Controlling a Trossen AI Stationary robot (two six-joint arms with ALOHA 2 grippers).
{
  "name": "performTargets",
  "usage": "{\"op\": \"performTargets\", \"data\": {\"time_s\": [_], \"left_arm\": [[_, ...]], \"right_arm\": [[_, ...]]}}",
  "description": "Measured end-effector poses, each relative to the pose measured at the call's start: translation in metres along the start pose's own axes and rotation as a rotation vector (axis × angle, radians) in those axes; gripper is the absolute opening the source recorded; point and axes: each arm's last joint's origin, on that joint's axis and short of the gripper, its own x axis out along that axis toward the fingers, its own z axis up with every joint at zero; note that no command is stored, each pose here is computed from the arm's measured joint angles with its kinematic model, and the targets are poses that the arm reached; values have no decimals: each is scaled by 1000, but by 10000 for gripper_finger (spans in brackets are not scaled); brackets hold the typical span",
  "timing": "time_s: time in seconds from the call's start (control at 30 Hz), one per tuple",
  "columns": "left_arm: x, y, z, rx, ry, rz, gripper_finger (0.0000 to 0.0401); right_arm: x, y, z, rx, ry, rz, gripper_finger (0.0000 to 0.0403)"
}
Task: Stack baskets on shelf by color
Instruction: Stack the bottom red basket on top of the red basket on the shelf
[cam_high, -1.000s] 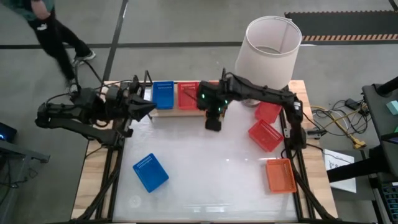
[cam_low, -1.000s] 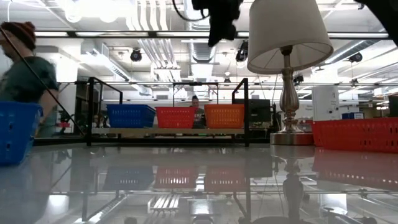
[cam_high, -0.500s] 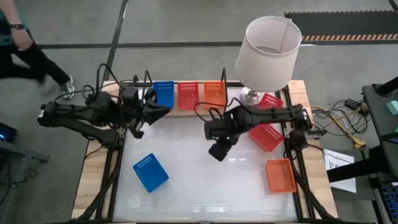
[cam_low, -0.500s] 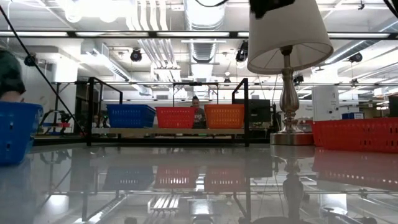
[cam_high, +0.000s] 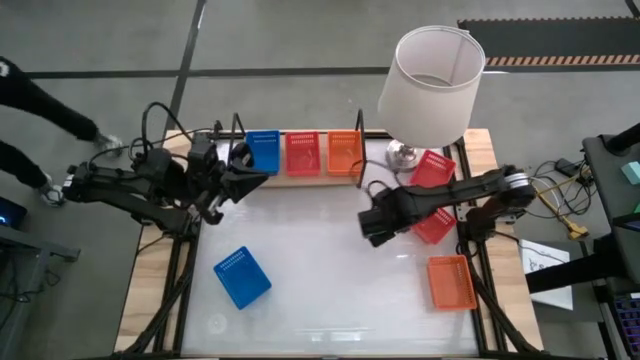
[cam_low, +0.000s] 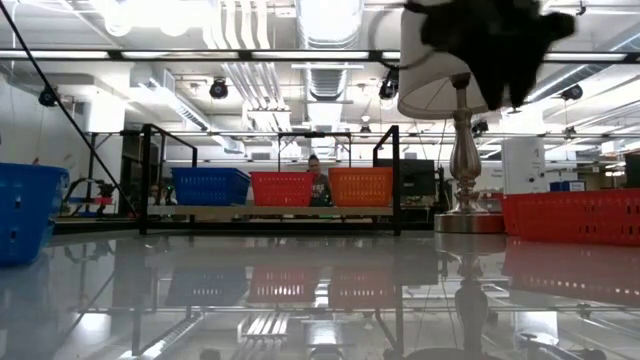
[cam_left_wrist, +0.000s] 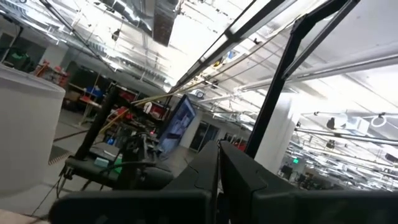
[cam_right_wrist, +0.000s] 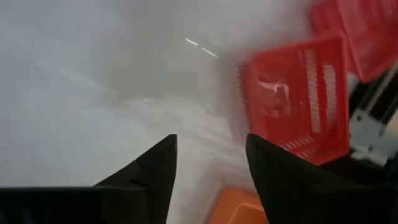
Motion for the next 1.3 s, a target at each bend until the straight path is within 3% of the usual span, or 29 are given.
{"op": "performTargets", "data": {"time_s": [0.27, 0.47, 0.7, 1.03, 1.3], "left_arm": [[2, 2, -2, 2, 3, 18, 0], [2, 3, -4, 3, -5, 47, 0], [2, 4, -3, 4, -13, 67, 0], [2, 5, -4, 13, -10, 72, 0], [2, 5, -5, 15, -9, 73, 0]], "right_arm": [[45, -54, -13, 453, -147, 75, 187], [79, -71, -17, 639, -239, 100, 187], [108, -71, -4, 703, -285, 62, 187], [132, -60, 12, 685, -303, -37, 187], [146, -43, 14, 650, -244, 15, 155]]}}
